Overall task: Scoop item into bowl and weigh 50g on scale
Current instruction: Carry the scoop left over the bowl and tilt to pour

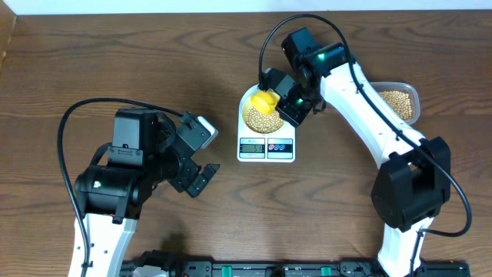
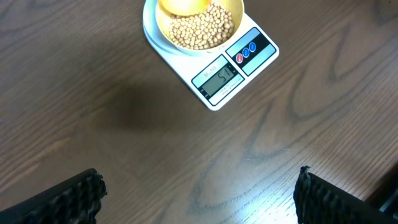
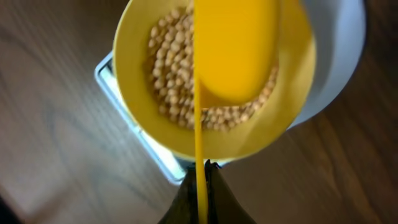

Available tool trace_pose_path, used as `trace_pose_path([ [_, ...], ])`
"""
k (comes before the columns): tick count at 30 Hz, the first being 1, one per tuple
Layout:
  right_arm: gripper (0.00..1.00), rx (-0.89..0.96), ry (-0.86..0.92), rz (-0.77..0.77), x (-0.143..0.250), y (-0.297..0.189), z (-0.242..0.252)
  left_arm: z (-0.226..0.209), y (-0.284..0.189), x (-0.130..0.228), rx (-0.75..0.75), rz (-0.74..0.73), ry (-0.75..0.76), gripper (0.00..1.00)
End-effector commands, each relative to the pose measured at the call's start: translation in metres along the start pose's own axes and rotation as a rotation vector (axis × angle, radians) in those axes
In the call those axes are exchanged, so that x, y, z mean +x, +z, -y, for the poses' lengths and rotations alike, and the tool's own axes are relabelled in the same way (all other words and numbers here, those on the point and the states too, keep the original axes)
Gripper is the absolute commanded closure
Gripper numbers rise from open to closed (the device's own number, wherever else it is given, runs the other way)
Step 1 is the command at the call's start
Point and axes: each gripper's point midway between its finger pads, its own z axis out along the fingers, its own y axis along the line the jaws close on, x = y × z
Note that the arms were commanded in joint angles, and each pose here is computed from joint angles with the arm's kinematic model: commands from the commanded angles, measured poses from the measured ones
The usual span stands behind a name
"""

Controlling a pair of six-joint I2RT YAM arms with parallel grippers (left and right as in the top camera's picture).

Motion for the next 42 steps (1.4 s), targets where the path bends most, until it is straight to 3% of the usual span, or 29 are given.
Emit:
trace_pose_path([
  [1, 0.99, 0.018, -0.014, -0.017, 0.002, 0.009, 0.002, -0.003, -0.005, -0.005, -0.014, 0.012, 0.019, 0.01],
  [14, 0.99, 0.019, -0.008, -0.018, 0.006, 0.023, 0.003, -0.003, -0.005, -0.005, -0.014, 0.012, 0.019, 0.01],
  [31, 0.99, 0.162, 0.02, 0.014, -0.004, 0.02, 0.031, -0.003, -0.005, -0.005, -0.014, 0.012, 0.019, 0.01],
  [42, 0.99, 0.224, -0.086, -0.048, -0.001, 0.022, 0.027, -0.003, -0.005, -0.005, -0.014, 0.012, 0.019, 0.01],
])
